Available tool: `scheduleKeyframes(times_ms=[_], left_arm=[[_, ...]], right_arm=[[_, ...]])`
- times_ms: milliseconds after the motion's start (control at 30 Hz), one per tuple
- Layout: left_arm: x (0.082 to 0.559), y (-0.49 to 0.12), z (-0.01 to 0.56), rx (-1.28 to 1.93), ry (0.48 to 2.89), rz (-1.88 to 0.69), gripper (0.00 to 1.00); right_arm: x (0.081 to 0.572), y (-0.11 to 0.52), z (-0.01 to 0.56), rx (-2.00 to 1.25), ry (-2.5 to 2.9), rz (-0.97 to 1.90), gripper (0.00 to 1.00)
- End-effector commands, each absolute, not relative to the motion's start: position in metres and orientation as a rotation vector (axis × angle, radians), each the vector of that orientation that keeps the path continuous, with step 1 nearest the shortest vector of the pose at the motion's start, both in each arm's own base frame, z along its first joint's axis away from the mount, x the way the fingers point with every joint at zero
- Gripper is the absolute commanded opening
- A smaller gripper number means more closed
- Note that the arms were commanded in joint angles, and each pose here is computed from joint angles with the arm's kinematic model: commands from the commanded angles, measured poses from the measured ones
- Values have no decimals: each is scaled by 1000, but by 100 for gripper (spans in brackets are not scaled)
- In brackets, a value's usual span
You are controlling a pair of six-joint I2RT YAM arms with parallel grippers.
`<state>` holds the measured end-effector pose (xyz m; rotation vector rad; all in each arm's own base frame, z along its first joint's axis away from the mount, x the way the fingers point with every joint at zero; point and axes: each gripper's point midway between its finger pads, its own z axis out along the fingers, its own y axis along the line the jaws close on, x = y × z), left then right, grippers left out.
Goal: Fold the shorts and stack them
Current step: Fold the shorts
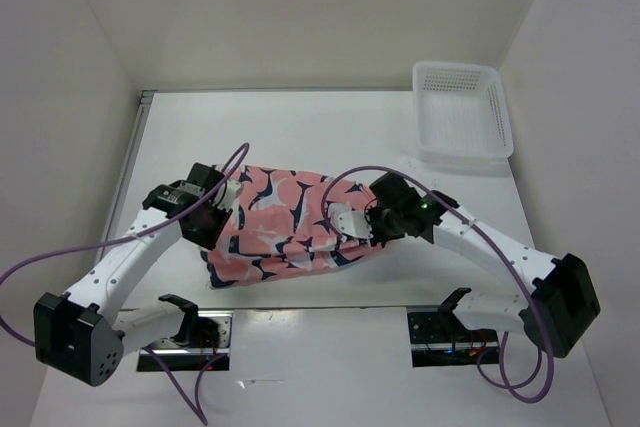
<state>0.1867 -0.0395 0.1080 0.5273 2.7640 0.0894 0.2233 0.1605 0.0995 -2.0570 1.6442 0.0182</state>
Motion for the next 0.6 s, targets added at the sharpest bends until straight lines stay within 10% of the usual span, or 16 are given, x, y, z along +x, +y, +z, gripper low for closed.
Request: scheduleKeyframes(times_ms=[0, 200, 567], left_arm=[[182, -39, 111, 531, 2770, 81, 54], [206, -37, 142, 470, 2602, 117, 69], [217, -72, 106, 414, 2997, -295, 49]], right_arm=[[217, 152, 101, -2128, 1549, -44, 63], [226, 157, 121, -2024, 1435, -134, 90], [234, 211, 158, -1562, 1818, 242, 83]])
